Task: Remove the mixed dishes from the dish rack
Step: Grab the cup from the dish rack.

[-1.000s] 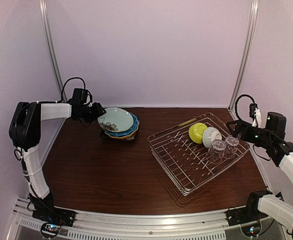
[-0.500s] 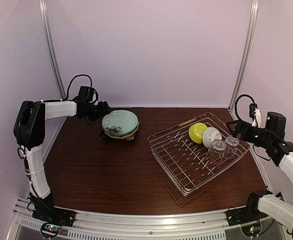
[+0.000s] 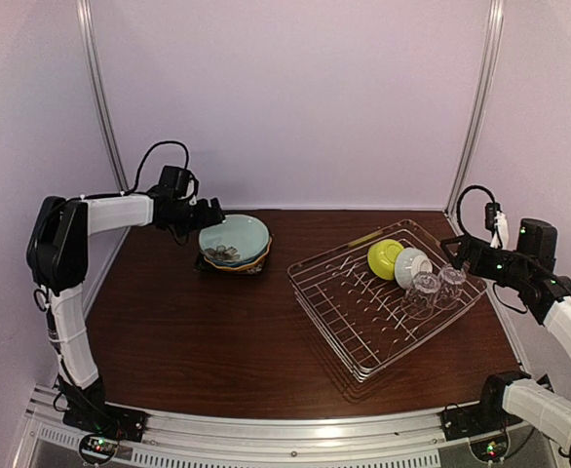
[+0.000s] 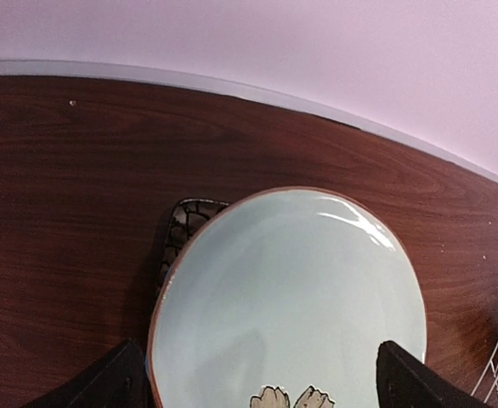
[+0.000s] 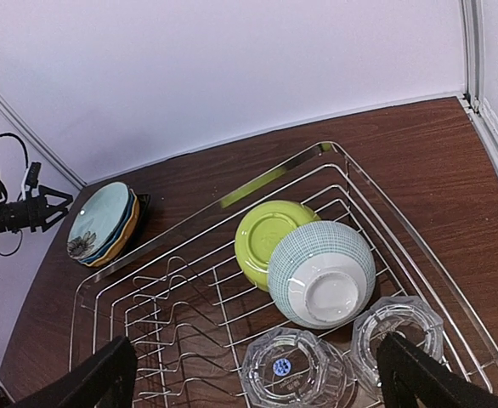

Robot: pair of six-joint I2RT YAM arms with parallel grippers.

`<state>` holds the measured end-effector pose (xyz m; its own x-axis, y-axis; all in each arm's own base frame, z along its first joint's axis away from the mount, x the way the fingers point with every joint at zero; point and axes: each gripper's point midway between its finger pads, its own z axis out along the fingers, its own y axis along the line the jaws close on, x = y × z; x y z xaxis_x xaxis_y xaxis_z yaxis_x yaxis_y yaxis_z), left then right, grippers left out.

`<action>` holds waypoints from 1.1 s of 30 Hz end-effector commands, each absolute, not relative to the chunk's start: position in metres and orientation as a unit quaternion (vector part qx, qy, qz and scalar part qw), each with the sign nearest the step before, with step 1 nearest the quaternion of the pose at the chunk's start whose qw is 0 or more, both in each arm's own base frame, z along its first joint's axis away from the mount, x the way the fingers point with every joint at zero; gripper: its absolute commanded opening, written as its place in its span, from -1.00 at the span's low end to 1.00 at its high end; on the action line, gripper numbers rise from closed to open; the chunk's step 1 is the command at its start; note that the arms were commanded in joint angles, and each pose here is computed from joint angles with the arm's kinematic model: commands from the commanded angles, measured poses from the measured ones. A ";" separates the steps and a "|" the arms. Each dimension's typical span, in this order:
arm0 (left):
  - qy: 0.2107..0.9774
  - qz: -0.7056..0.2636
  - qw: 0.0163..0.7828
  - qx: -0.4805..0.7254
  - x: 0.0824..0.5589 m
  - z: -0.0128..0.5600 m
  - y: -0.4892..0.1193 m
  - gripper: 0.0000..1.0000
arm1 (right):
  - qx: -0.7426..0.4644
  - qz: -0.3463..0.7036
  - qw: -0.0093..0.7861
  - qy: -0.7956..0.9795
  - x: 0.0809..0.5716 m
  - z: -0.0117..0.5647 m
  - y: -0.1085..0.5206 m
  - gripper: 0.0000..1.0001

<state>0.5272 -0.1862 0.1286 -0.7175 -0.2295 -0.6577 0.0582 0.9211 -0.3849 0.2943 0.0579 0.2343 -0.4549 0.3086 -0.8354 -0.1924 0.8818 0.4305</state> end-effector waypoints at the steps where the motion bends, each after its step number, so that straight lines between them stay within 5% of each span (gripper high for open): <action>1: 0.882 -0.173 0.438 -0.004 0.526 0.196 -0.196 0.95 | 0.020 0.233 0.521 0.821 0.292 0.243 0.059 0.99; 12: 0.860 -0.152 0.487 0.011 0.494 0.248 -0.205 0.95 | 0.009 0.197 0.481 0.854 0.288 0.234 0.061 0.99; 27: 0.756 -0.252 0.603 -0.042 0.437 0.318 -0.191 0.95 | -0.052 0.077 0.401 0.912 0.289 0.209 0.084 0.99; 33: 0.767 -0.209 0.607 -0.020 0.424 0.328 -0.191 0.95 | -0.055 0.050 0.367 0.927 0.294 0.191 0.086 0.99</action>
